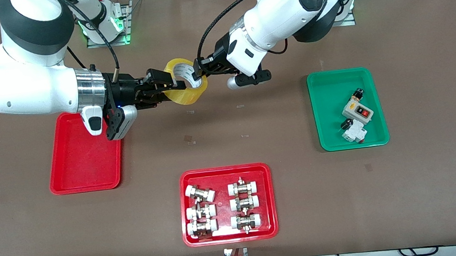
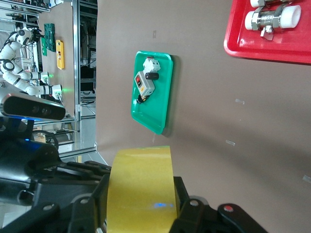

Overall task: Left arm passes tape to right arm into tray
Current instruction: 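Grasp the tape roll with the right gripper beside the left gripper, then open the left gripper and withdraw while the right gripper carries the tape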

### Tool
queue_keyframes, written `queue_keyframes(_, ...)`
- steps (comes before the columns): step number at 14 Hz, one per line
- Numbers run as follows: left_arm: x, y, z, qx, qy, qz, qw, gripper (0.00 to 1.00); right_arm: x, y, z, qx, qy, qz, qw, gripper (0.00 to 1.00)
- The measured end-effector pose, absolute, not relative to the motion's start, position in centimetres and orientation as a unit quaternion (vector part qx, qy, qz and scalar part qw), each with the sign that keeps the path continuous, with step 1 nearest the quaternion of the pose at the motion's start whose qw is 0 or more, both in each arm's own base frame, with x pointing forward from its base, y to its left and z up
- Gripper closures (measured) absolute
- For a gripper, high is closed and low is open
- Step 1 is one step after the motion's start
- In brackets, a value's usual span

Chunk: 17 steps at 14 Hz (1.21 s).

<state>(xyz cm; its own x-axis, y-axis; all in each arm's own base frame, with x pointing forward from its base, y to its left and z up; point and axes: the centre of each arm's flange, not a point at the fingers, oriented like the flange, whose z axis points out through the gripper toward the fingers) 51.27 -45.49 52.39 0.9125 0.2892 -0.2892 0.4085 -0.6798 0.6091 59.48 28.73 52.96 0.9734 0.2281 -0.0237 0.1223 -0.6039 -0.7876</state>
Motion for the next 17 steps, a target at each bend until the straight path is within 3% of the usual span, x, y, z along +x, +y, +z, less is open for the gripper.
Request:
queue_keyframes(4,53.4,-42.7,52.3,0.914,0.207,-0.074,0.34,0.28,60.0,28.1,51.9,-0.901,-0.097,0.062,0.419,0.45)
queue_keyframes(7,57.0,-34.9,53.3,0.933,0.222,-0.053,0.277,0.0,62.0,24.7,48.3,-0.908,-0.074,0.067,0.407,0.45)
queue_keyframes(12,58.8,-24.3,54.9,0.964,0.22,-0.024,0.15,0.0,66.4,10.9,38.9,-0.928,0.001,0.083,0.364,0.45)
queue_keyframes(17,59.2,-16.3,55.8,0.984,0.15,-0.027,0.091,0.0,66.3,-4.4,30.4,-0.917,0.062,0.113,0.378,0.45)
